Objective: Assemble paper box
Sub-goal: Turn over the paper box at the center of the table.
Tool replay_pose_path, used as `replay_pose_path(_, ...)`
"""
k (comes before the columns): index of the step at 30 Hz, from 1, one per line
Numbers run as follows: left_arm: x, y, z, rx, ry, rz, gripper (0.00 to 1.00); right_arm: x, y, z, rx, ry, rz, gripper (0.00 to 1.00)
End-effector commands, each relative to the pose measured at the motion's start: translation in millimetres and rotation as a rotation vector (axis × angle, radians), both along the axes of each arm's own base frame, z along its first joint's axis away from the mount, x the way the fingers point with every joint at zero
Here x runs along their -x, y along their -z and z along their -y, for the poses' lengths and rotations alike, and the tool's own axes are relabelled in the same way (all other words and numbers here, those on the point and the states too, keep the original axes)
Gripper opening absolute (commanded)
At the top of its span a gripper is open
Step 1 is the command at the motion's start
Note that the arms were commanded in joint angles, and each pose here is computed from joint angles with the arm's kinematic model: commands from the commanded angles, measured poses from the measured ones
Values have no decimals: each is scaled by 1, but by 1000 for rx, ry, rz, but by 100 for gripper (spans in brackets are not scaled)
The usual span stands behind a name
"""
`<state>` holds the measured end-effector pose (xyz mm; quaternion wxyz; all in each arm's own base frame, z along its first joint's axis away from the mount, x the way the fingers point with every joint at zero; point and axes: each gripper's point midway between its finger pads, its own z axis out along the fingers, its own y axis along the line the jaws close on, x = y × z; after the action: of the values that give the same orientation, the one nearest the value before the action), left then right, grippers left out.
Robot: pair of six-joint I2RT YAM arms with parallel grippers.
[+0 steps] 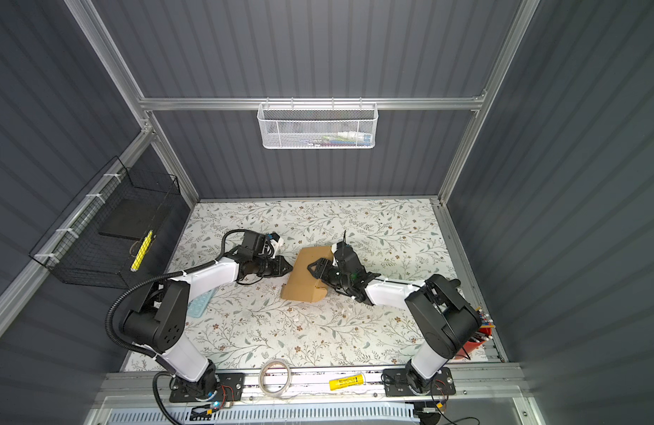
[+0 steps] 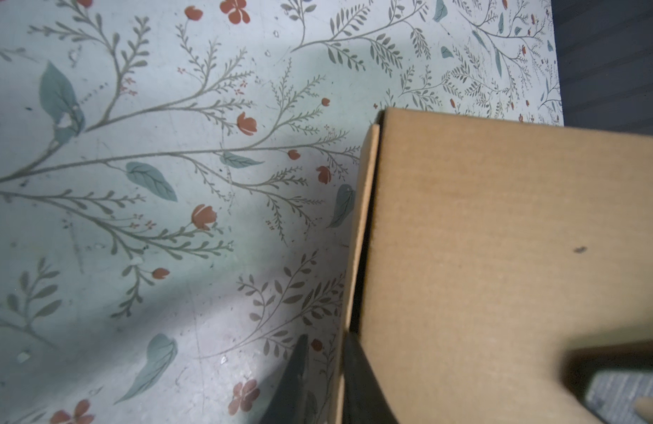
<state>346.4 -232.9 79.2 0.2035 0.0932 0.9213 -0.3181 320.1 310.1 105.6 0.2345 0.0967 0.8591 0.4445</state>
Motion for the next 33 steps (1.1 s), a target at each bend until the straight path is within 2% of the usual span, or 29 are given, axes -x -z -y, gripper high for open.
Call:
replay_pose_path(1, -7, -21, 13, 54, 16, 30, 22, -1, -16, -4, -30, -13, 41, 62)
replay_pose_path(10, -27, -73, -6, 24, -66, 150, 32, -9, -30, 2, -32, -21, 55, 59)
replay_pose_path(15, -39, -109, -27, 73, -142, 222, 38, -17, -47, 4, -30, -30, 81, 57)
replay_pose_path(20, -46, -132, -37, 163, -139, 241, 43, -22, -77, 3, -54, -76, 112, 56)
replay_pose_path(27, -48, -146, -43, 272, -84, 274, 49, -29, -104, 11, -45, -94, 143, 56)
replay_pose_path(33, -56, -141, -50, 343, -75, 283, 53, -37, -121, 16, -75, -118, 149, 56)
